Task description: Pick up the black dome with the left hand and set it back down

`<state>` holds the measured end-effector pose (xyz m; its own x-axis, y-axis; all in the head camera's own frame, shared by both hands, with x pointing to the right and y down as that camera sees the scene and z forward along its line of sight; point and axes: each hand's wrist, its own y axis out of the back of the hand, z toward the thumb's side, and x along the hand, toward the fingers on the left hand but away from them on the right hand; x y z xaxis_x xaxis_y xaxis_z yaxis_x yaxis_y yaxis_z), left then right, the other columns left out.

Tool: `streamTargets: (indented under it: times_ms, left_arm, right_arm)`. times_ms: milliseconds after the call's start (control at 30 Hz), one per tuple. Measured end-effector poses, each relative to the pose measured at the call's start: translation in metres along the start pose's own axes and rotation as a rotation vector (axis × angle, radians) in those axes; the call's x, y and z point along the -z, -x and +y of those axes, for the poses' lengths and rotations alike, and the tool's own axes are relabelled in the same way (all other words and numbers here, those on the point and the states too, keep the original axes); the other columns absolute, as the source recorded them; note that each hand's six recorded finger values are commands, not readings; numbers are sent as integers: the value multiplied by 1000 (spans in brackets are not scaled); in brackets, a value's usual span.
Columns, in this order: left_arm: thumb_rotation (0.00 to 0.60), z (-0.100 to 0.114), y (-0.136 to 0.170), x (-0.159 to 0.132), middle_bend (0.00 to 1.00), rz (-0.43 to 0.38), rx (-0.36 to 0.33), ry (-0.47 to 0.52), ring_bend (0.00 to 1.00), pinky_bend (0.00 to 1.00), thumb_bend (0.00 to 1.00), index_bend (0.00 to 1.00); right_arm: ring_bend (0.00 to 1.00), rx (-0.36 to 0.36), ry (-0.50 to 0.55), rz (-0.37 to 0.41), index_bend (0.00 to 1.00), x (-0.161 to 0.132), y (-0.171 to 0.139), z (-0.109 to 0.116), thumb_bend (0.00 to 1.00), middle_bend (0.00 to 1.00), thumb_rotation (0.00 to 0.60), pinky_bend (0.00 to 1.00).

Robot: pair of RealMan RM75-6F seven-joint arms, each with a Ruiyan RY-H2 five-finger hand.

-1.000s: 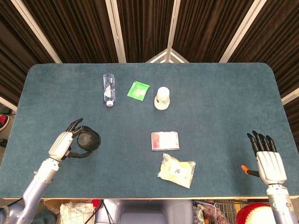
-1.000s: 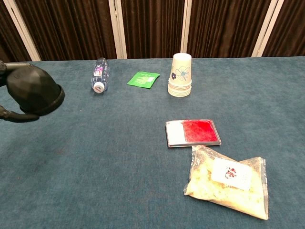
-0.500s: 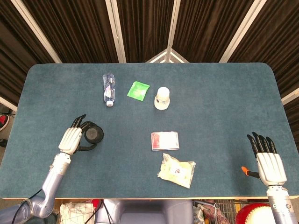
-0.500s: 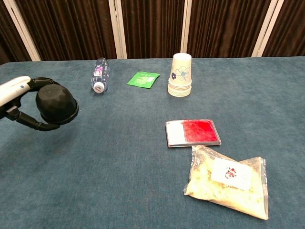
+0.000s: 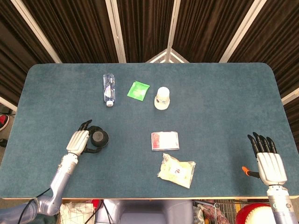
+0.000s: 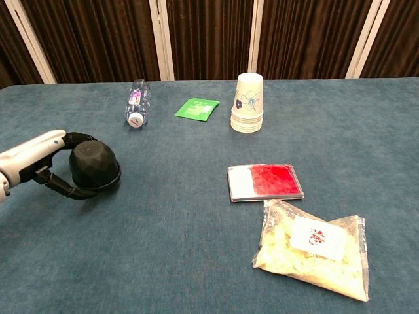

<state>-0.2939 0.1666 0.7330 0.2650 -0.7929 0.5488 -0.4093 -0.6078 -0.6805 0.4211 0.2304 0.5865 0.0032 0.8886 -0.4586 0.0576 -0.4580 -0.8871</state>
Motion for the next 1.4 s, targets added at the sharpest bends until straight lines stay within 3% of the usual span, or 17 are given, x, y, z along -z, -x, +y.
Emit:
streamTargets:
  times_ms: [233,500,633,867,1400]
  left_arm:
    - [600,-5,0,-4,263,-15,17,-26,0,0,420,453]
    - [600,-13,4,0,134,7,114,-19,0,0,408,278]
    - [600,-11,6,-4,104,0,124,-6,0,0,408,212]
    - [600,0,10,-13,94,-48,77,9,0,0,408,195]
    - [600,4,13,-12,74,-46,87,3,0,0,325,152]
  right_arm:
    - [41,4,3,0,42,0,1,1,151,24,600,10]
    - [41,6,2,1,42,0,1,2,151,24,600,10]
    - [41,8,3,3,42,-1,1,3,150,24,600,11]
    - [41,2,3,1,42,-1,1,1,150,24,600,10]
    - [41,-4,0,-2,42,-1,1,0,151,24,600,10]
